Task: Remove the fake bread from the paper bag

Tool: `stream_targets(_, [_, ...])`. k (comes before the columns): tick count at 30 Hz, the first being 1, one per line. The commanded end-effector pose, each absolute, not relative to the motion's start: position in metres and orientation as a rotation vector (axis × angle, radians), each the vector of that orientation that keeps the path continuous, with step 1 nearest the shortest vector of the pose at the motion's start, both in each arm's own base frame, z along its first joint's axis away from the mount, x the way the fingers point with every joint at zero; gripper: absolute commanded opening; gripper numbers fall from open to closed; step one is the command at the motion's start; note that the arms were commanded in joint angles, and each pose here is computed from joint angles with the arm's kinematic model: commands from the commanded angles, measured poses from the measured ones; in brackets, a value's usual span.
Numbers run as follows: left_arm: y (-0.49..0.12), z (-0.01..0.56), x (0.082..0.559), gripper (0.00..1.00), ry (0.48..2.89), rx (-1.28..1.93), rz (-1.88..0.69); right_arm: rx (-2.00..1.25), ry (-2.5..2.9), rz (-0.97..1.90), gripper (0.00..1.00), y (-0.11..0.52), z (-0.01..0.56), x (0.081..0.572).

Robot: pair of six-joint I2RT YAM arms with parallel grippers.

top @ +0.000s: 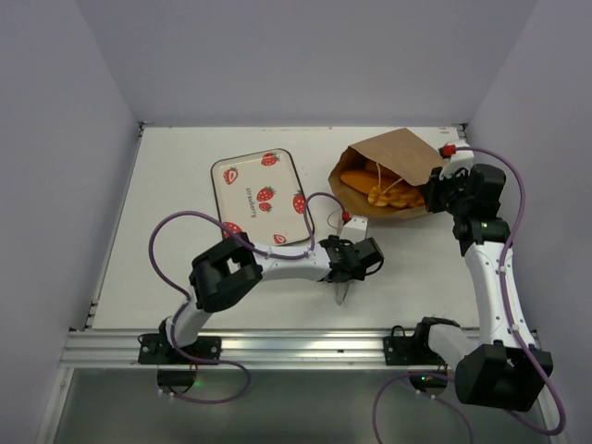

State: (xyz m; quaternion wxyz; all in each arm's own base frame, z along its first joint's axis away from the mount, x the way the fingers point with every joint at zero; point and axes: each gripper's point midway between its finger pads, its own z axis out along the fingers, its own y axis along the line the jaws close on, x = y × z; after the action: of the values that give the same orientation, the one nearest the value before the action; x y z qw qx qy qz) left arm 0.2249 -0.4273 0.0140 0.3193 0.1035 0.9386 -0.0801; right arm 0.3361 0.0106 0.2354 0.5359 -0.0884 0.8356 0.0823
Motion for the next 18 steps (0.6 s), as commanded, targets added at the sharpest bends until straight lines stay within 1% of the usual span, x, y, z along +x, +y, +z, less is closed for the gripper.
stream_targets(1, [-0.361, -0.068, 0.168, 0.67, 2.797, 0.248, 0.091, -0.234, 1.924, 0.228, 0.00, 0.018, 0.254, 0.335])
stream_targets(6, [-0.373, -0.068, 0.167, 0.69, 2.821, 0.192, 0.096, -0.232, 1.925, 0.227, 0.00, 0.018, 0.253, 0.335])
stream_targets(10, [-0.370, -0.074, 0.165, 0.71, 2.839, 0.180, 0.180, -0.233, 1.922, 0.228, 0.00, 0.018, 0.254, 0.335])
stream_targets(11, [-0.369, -0.074, 0.166, 0.75, 2.838, 0.177, 0.189, -0.231, 1.923, 0.230, 0.00, 0.018, 0.254, 0.335])
stream_targets(14, [-0.364, -0.076, 0.164, 0.80, 2.838, 0.161, 0.213, -0.232, 1.921, 0.229, 0.00, 0.018, 0.254, 0.335])
stream_targets(18, [-0.361, -0.074, 0.160, 0.81, 2.845, 0.133, 0.215, -0.230, 1.919, 0.232, 0.00, 0.018, 0.254, 0.335])
